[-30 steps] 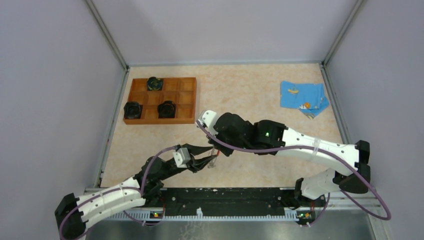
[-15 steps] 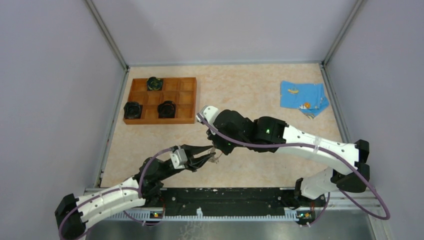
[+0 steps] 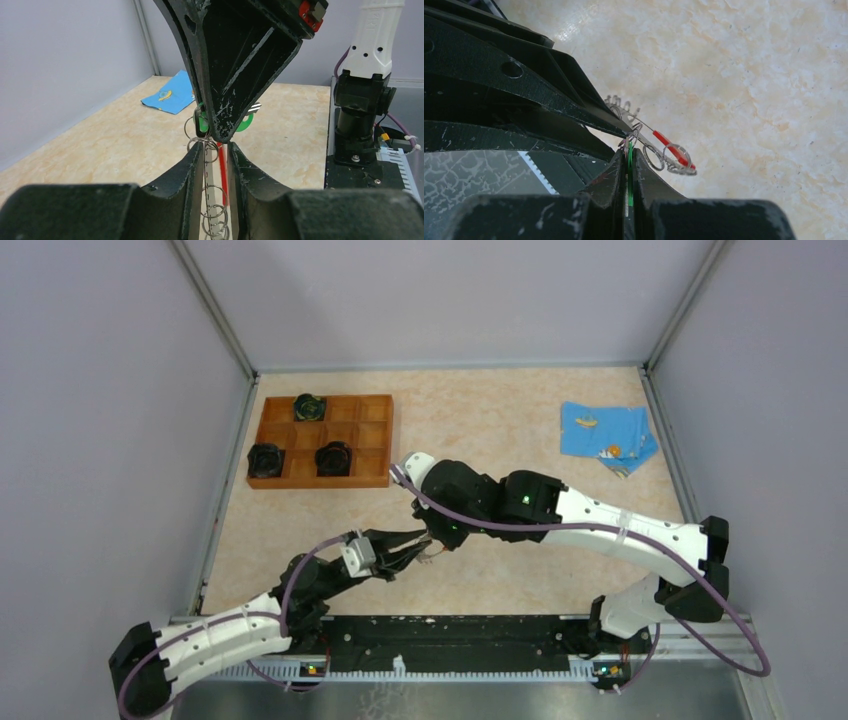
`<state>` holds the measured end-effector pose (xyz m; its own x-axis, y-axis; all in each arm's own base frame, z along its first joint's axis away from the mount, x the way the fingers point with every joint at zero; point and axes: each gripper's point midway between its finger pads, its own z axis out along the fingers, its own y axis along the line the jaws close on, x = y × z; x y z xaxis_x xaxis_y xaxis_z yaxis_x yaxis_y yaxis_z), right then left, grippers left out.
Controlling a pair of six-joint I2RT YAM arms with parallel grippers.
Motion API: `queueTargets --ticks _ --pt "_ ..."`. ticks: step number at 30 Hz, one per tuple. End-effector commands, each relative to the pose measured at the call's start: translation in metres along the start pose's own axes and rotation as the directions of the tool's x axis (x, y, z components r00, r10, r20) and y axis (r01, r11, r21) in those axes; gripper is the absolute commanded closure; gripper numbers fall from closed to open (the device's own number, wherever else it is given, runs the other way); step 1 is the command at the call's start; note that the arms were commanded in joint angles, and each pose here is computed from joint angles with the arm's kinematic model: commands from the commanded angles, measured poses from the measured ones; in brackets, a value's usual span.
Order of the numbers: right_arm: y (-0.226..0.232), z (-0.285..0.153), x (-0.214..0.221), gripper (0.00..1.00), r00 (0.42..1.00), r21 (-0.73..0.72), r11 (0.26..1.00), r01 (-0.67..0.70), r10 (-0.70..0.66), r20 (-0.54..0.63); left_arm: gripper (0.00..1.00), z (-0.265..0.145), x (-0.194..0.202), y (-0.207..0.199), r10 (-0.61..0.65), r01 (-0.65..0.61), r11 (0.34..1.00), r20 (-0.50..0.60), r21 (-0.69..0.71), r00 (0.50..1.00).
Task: Remove the keys from the keyring
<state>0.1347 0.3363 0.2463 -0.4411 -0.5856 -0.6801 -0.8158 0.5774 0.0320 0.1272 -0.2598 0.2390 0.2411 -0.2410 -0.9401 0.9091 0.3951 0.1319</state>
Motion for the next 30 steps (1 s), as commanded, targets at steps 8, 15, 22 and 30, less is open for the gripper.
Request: queueTargets --ticks 8,15,22,30 --pt "0.008 -0.017 -0.021 1.00 0.997 -0.055 0.998 -0.038 0.042 0.063 0.76 0.005 -0.014 0.008 0.007 -0.004 0.999 0.060 -0.046 0.998" --pt "0.008 -0.018 -0.018 1.00 0.997 -0.061 0.997 -0.046 0.049 0.060 0.84 0.004 -0.010 0.010 -0.004 0.008 0.998 0.050 -0.061 0.999" --pt "-0.006 -0.018 -0.013 1.00 0.998 0.009 0.999 -0.038 0.037 0.060 1.00 0.003 -0.003 0.008 -0.013 0.015 0.999 0.027 -0.052 1.000" --pt "-0.035 -0.008 0.002 1.00 1.000 0.141 0.990 -0.007 0.005 0.015 1.00 0.001 -0.002 -0.007 -0.014 0.013 1.000 0.034 0.027 0.999"
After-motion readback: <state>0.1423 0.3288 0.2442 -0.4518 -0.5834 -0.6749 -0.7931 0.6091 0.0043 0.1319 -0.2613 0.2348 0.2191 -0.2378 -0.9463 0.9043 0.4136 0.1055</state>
